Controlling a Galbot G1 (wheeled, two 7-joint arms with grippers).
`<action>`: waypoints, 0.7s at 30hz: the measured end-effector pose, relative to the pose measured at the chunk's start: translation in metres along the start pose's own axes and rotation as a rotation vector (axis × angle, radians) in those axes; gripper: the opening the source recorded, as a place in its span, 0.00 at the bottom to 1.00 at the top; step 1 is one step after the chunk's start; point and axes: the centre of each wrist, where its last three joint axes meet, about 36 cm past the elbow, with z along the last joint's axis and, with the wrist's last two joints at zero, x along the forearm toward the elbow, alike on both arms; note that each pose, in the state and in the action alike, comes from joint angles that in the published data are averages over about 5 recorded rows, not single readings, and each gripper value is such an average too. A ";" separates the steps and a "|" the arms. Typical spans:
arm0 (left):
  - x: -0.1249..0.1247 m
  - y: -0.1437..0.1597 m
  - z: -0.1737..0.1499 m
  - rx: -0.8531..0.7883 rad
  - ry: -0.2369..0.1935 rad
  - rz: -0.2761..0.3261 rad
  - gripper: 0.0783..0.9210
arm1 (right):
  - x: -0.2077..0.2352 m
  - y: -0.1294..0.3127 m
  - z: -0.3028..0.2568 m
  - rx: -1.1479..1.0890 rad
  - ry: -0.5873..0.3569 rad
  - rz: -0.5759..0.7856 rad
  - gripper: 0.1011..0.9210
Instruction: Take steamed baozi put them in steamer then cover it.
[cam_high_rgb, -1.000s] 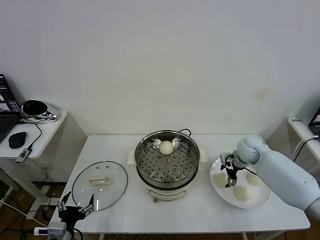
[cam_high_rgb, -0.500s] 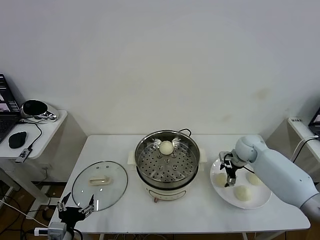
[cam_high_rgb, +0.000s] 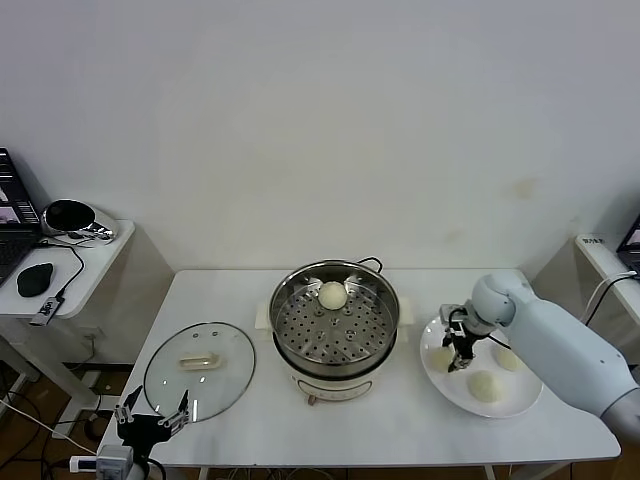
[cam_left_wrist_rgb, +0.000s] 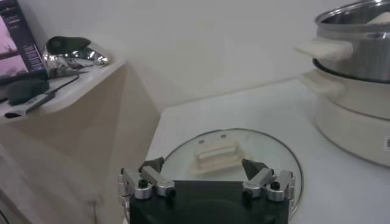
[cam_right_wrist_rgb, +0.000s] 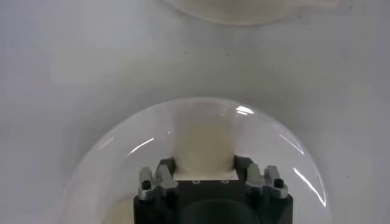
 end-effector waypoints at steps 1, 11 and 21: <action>0.000 0.000 0.000 0.000 -0.001 0.001 0.88 | 0.003 -0.001 0.001 -0.002 -0.001 0.002 0.53; -0.004 -0.003 -0.003 -0.005 -0.012 -0.004 0.88 | 0.076 -0.017 -0.001 0.007 -0.026 0.043 0.53; -0.002 0.000 -0.011 -0.027 -0.034 -0.016 0.88 | 0.186 -0.053 -0.069 0.083 -0.125 0.076 0.53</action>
